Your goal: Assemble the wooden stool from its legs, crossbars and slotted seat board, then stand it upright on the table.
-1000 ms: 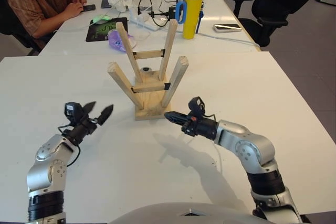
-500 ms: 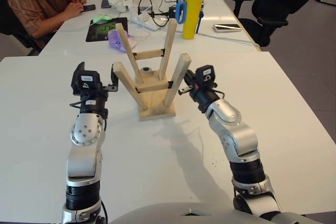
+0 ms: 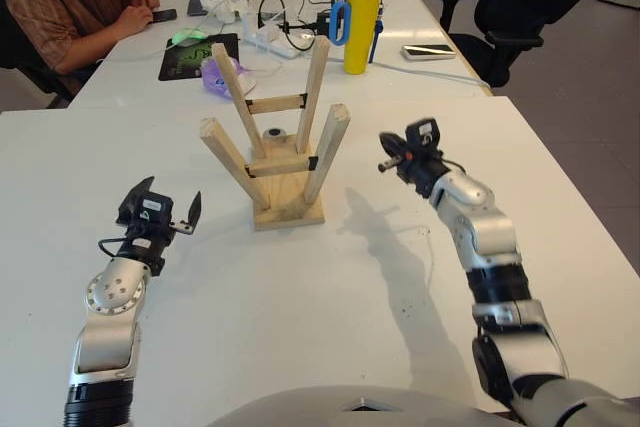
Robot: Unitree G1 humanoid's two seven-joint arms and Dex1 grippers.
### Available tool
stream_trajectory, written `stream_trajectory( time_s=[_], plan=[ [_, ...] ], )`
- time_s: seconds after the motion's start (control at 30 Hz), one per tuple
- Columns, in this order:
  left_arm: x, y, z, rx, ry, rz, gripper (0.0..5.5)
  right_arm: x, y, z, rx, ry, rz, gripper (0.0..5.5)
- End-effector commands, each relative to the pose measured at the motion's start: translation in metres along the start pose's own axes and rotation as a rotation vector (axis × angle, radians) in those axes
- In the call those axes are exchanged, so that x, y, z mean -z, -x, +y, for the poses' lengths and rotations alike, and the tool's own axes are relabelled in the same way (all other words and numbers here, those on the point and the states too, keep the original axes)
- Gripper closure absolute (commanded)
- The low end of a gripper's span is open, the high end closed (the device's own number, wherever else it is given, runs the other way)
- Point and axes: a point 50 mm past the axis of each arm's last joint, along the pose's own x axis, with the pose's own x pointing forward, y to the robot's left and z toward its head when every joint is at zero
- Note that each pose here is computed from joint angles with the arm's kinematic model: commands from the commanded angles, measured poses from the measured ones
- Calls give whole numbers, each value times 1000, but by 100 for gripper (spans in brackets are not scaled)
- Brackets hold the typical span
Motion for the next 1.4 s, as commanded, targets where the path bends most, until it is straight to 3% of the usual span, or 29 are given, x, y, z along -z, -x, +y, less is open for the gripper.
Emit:
stream_trajectory(
  time_s=[0.03,0.17,0.4,0.63,0.77,0.97,1.07,1.2,1.27,1.4],
  plan=[
    [8,7,-37,403,-16,-27,119,-23,-29,10,-312,76,-92,548],
    [20,0,-41,524,-36,57,119,-22,-41,27,-613,139,-45,548],
    [43,-24,-25,335,-128,213,119,-14,-31,65,-1003,232,-11,548],
    [47,-25,-41,317,-113,237,119,-11,-20,127,-1115,181,-79,548],
    [37,-29,-50,275,-82,203,119,11,-19,126,-740,109,31,548],
    [31,-10,-57,95,35,237,119,18,45,147,-410,-223,98,548],
    [29,18,-54,13,55,248,119,31,79,125,-262,-229,189,548],
    [28,48,-54,24,40,258,119,57,113,67,-10,-114,332,548],
    [29,49,-58,48,39,269,119,67,114,45,61,-59,371,548],
    [26,36,-67,74,49,270,119,82,87,13,65,59,420,548]
  ],
)
